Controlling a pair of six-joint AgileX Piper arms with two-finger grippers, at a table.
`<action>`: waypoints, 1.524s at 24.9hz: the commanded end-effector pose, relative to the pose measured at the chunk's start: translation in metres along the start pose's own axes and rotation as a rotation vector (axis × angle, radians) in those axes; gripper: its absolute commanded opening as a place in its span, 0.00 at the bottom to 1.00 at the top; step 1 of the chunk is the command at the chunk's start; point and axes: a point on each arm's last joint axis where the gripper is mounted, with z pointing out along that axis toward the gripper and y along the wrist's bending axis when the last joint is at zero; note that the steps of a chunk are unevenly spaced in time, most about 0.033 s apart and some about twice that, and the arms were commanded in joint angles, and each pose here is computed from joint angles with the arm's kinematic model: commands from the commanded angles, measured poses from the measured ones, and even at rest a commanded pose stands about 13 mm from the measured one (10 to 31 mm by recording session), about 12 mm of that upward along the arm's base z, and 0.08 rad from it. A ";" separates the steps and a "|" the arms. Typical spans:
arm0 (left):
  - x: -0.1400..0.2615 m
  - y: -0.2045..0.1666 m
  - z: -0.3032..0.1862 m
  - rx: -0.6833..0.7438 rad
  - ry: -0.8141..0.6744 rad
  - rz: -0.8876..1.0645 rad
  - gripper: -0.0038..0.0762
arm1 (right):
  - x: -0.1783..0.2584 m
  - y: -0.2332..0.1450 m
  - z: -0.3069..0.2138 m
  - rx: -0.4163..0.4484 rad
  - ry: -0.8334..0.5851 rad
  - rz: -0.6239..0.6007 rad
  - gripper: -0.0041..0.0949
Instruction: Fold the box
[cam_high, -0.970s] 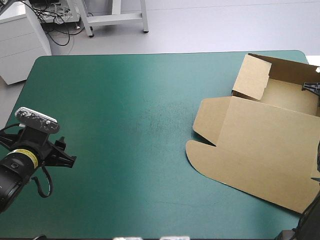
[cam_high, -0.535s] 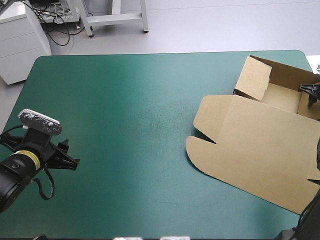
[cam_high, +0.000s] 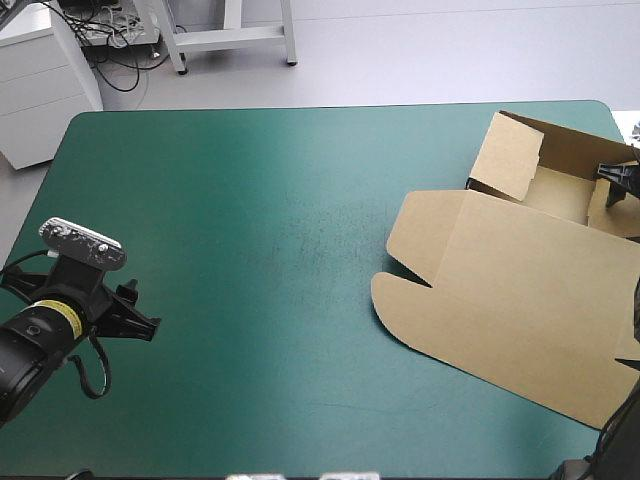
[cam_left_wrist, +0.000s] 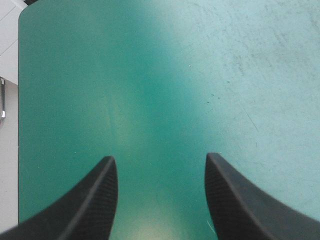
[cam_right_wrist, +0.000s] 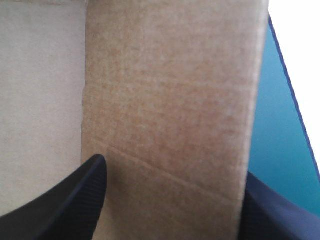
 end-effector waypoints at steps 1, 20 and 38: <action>-0.008 0.003 -0.006 -0.010 -0.066 -0.002 0.52 | -0.005 0.002 -0.053 -0.001 -0.151 -0.018 0.72; -0.036 0.048 -0.037 -0.205 -0.157 -0.143 0.46 | 0.045 0.159 -0.184 -0.320 -0.373 -0.367 0.72; -0.029 0.057 -0.032 -0.203 -0.105 -0.307 0.44 | 0.167 0.199 -0.329 -0.411 -0.677 -0.666 0.68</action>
